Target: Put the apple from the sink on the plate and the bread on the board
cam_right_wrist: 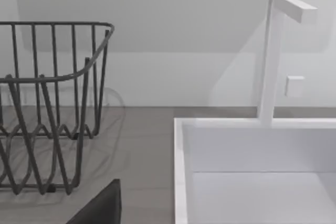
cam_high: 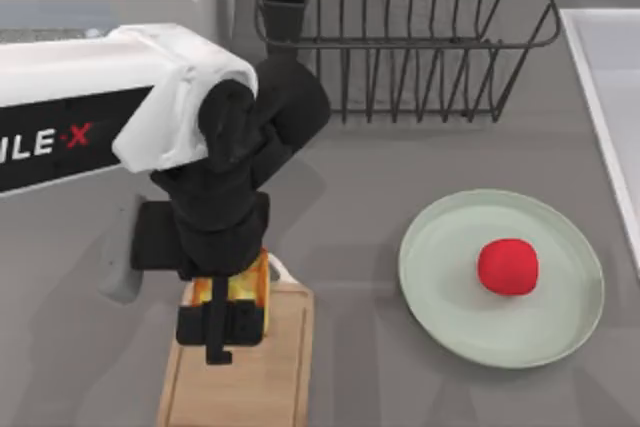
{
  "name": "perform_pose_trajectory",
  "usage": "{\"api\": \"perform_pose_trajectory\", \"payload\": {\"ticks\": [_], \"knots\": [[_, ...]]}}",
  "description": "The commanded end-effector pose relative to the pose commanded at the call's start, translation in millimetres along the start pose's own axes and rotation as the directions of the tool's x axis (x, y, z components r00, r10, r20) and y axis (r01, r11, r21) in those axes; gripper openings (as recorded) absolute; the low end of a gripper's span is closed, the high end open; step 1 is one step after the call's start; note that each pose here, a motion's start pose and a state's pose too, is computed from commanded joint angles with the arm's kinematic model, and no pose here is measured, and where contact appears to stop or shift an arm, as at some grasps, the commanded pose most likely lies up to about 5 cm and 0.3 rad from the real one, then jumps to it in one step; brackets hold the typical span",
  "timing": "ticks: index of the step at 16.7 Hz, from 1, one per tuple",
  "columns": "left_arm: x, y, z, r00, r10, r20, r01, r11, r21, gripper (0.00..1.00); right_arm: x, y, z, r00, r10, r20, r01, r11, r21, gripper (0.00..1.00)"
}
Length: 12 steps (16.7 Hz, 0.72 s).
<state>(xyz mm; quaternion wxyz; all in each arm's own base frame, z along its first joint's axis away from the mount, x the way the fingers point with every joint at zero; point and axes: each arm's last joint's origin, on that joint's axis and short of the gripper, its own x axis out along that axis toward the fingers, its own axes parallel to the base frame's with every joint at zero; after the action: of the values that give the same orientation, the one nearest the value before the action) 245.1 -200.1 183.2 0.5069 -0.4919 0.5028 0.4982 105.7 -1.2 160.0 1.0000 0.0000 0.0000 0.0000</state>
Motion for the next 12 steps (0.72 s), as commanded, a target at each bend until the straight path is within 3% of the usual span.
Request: {"api": "perform_pose_trajectory", "payload": {"ticks": [12], "knots": [[40.7,1.2,-1.6,1.0,-0.007,-0.005,0.007,1.0,0.002,0.0,0.0,0.0,0.0,1.0,0.0,0.0,0.0,1.0,0.0,1.0]]}}
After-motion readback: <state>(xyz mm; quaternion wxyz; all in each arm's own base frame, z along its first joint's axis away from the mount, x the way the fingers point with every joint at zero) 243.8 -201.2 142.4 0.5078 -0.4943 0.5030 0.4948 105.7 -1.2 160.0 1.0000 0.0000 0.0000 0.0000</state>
